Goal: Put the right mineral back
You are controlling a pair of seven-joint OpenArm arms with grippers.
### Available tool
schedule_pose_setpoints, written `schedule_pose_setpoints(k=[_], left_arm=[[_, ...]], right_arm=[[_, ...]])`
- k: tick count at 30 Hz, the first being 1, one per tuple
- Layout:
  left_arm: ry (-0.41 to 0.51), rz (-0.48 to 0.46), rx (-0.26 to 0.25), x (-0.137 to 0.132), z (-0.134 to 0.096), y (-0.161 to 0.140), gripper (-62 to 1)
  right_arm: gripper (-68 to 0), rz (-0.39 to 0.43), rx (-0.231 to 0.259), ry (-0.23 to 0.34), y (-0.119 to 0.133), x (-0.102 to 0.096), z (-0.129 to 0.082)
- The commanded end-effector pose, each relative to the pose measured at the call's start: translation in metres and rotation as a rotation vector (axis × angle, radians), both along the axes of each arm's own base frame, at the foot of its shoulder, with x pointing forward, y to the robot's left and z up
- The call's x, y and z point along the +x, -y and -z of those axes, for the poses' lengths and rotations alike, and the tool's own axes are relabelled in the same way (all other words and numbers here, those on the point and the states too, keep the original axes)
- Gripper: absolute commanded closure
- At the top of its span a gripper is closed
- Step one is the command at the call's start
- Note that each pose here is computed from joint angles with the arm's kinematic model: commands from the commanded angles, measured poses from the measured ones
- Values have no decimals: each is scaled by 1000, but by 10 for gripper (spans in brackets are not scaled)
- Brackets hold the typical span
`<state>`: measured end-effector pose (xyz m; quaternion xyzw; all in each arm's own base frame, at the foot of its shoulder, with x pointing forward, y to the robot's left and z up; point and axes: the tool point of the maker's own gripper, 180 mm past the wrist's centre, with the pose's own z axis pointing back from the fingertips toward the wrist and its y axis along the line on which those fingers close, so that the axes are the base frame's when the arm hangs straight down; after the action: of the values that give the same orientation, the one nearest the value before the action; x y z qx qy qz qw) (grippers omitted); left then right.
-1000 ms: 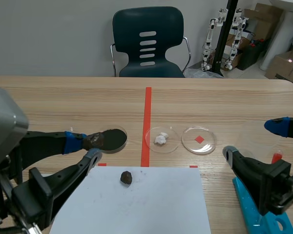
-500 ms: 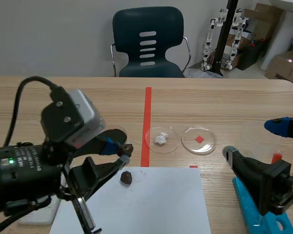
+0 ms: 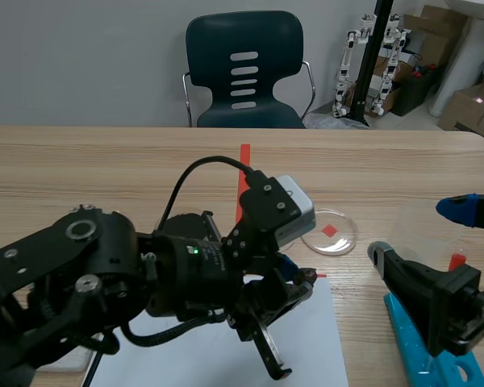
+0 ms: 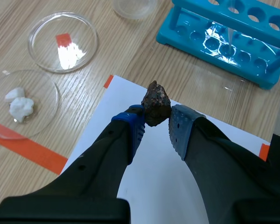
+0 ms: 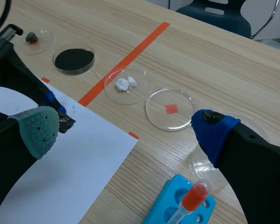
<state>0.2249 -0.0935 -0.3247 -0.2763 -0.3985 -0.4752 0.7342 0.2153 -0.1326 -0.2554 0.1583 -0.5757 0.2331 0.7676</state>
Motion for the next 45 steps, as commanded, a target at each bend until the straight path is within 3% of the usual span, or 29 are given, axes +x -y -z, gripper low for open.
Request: schedule_pose_setpoints(k=[1, 7, 13, 18, 31, 45], left_arm=[[8, -17, -44, 6, -13, 15, -130], [-98, -186, -8, 31, 1, 30, -131], [-176, -350, 64, 53, 19, 26, -130], [-220, -416, 115, 61, 32, 23, -130], [-353, -459, 287, 57, 71, 17, -131], [-389, -464, 320, 49, 82, 16, -133]], right_arm=[[-591, -5, 16, 34, -2, 3, -11], [-591, -5, 16, 34, -2, 3, -11], [-591, -5, 16, 34, -2, 3, -11], [-591, -5, 16, 34, -2, 3, -11], [-591, -5, 16, 34, -2, 3, -11], [-591, -5, 16, 34, -2, 3, -11]])
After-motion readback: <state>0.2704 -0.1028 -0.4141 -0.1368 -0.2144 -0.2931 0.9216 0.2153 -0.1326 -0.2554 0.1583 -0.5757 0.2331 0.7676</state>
